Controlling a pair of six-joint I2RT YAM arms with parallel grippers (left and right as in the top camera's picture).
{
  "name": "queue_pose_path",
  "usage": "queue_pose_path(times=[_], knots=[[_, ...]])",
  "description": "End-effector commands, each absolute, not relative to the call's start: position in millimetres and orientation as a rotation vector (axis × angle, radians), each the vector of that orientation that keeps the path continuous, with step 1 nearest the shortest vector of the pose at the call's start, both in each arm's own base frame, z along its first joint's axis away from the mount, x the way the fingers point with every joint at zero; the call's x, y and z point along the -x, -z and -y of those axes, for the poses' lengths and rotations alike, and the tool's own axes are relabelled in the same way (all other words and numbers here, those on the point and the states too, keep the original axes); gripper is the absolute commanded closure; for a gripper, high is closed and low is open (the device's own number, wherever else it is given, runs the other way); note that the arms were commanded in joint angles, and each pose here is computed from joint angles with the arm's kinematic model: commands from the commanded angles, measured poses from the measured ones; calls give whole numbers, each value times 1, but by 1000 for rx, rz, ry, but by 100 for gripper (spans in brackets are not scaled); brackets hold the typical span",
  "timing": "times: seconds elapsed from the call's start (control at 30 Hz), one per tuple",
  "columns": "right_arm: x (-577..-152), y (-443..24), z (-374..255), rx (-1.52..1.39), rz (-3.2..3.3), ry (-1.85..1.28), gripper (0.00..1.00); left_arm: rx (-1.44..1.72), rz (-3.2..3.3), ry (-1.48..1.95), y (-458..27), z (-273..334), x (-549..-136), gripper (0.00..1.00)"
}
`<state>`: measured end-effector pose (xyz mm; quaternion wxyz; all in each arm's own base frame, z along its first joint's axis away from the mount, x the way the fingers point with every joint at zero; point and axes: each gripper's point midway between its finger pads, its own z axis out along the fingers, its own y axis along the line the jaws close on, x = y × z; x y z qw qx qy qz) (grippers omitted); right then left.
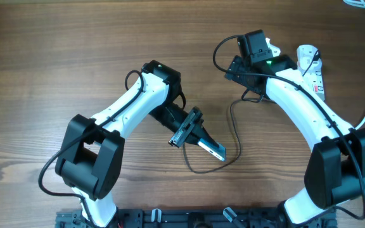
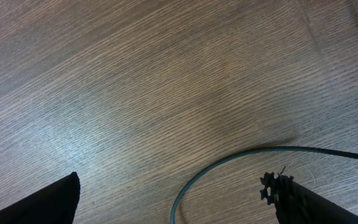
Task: Plug charger to phone and switch on socket
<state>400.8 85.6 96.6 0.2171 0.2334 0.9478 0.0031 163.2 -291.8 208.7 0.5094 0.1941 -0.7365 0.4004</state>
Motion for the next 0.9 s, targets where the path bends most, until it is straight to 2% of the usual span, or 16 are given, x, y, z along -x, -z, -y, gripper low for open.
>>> queue_pose_path(times=[0.0, 0.67, 0.87], knots=[[-401, -91, -83, -670, -2620, 24, 0, -453, 1761, -1000, -214, 296, -166, 96], [-401, -91, -83, -670, -2620, 24, 0, -511, 1737, -946, -214, 296, -166, 96], [-401, -91, -83, -670, -2620, 24, 0, -384, 1820, -1039, -207, 297, -169, 96]])
